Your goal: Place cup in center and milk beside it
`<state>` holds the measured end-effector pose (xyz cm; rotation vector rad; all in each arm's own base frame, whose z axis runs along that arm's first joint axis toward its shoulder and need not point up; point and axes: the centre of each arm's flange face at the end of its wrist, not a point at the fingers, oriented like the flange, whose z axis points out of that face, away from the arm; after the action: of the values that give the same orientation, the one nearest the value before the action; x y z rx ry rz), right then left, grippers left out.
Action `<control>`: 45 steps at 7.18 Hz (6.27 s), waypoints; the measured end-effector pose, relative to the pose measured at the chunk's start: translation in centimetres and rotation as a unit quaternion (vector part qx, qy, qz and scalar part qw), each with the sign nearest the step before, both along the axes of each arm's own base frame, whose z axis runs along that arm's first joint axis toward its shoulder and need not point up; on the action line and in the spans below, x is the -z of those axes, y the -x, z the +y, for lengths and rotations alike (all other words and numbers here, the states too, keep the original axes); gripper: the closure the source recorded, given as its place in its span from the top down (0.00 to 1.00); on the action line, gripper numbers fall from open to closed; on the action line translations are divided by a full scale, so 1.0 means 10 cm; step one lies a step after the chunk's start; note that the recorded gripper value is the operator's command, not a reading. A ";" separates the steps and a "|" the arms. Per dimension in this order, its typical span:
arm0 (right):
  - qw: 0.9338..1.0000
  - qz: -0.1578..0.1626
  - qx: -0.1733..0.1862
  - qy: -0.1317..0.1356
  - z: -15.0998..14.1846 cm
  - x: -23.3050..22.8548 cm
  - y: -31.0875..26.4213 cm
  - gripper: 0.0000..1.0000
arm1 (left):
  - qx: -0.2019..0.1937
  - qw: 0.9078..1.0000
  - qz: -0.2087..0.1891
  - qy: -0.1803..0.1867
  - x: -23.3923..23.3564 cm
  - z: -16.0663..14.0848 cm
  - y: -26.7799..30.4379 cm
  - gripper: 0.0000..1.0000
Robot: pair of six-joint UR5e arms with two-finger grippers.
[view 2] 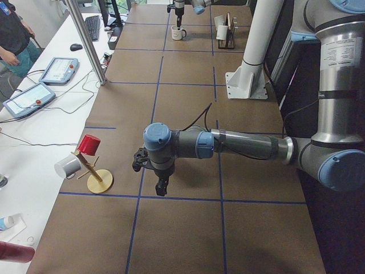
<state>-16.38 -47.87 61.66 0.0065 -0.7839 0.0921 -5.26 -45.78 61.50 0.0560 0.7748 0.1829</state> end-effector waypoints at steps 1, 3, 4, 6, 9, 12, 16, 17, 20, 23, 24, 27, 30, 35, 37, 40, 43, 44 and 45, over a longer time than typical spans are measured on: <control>1.000 0.000 0.000 -0.001 -0.02 0.01 0.01 0.01 | 0.000 1.000 0.000 0.001 -0.01 0.01 0.00 1.00; 1.000 -0.010 0.005 -0.013 -0.14 0.18 0.09 0.00 | 0.000 1.000 0.000 0.001 -0.01 0.01 0.00 1.00; 1.000 -0.015 0.007 -0.018 -0.31 0.40 0.18 0.00 | 0.000 1.000 0.000 0.001 -0.01 0.01 0.00 1.00; 1.000 -0.014 0.013 -0.015 -0.83 1.23 0.57 0.00 | 0.000 1.000 0.000 -0.001 0.00 0.01 0.00 1.00; 0.999 -0.010 0.010 0.032 -1.05 2.71 1.83 0.00 | 0.000 1.000 0.001 -0.003 0.01 0.01 0.00 1.00; 0.994 -0.001 -0.043 0.097 -0.91 3.60 3.04 0.00 | 0.000 1.000 0.001 -0.003 0.01 0.01 0.00 1.00; 0.992 0.001 -0.070 0.106 -0.83 3.85 3.72 0.00 | 0.000 1.000 0.001 -0.002 0.01 0.01 0.00 1.00; 0.992 -0.004 -0.075 0.106 -0.81 3.86 3.80 0.01 | 0.000 1.000 0.000 -0.002 0.00 0.01 0.00 1.00; 0.991 -0.005 -0.075 0.107 -0.73 3.85 3.92 0.61 | 0.000 1.000 0.000 -0.001 0.00 0.01 0.00 1.00; 0.992 -0.004 -0.081 0.099 -0.72 3.87 3.93 1.00 | 0.000 1.000 0.000 -0.001 0.00 0.01 0.00 1.00; 0.992 -0.011 -0.086 0.096 -0.82 3.94 3.77 1.00 | 0.000 1.000 -0.002 -0.003 0.01 0.00 0.00 1.00; 0.996 -0.008 -0.062 0.071 -1.23 4.15 2.69 1.00 | 0.003 0.999 -0.002 -0.051 0.14 -0.11 0.00 1.00; 1.000 0.013 0.009 0.008 -1.65 3.21 0.97 1.00 | 0.001 0.996 0.023 -0.091 0.29 -0.35 -0.05 1.00; 0.989 0.029 0.127 -0.069 -0.77 0.55 -1.77 1.00 | 0.023 0.994 0.056 -0.091 0.65 -0.52 -0.12 1.00; 0.990 0.031 0.116 -0.069 0.13 -0.06 -2.16 1.00 | 0.066 0.994 0.065 -0.052 1.00 -0.55 -0.33 1.00; 0.994 0.032 0.086 -0.065 0.42 -0.18 -2.21 1.00 | 0.136 0.986 0.078 0.057 1.48 -0.45 -1.00 1.00; 0.994 0.031 0.084 -0.063 0.43 -0.20 -2.21 1.00 | 0.166 0.978 0.045 0.114 1.50 -0.33 -1.62 1.00; 0.994 0.031 0.084 -0.064 0.43 -0.20 -2.21 1.00 | 0.164 0.979 0.039 0.118 1.47 -0.30 -1.71 1.00; 0.994 0.031 0.085 -0.064 0.43 -0.20 -2.21 1.00 | 0.161 0.979 0.033 0.121 1.42 -0.29 -1.77 1.00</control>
<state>5.70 -43.52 63.69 0.0635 -0.7242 -0.1186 12.43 -48.65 47.27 -0.0429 0.8384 -0.2228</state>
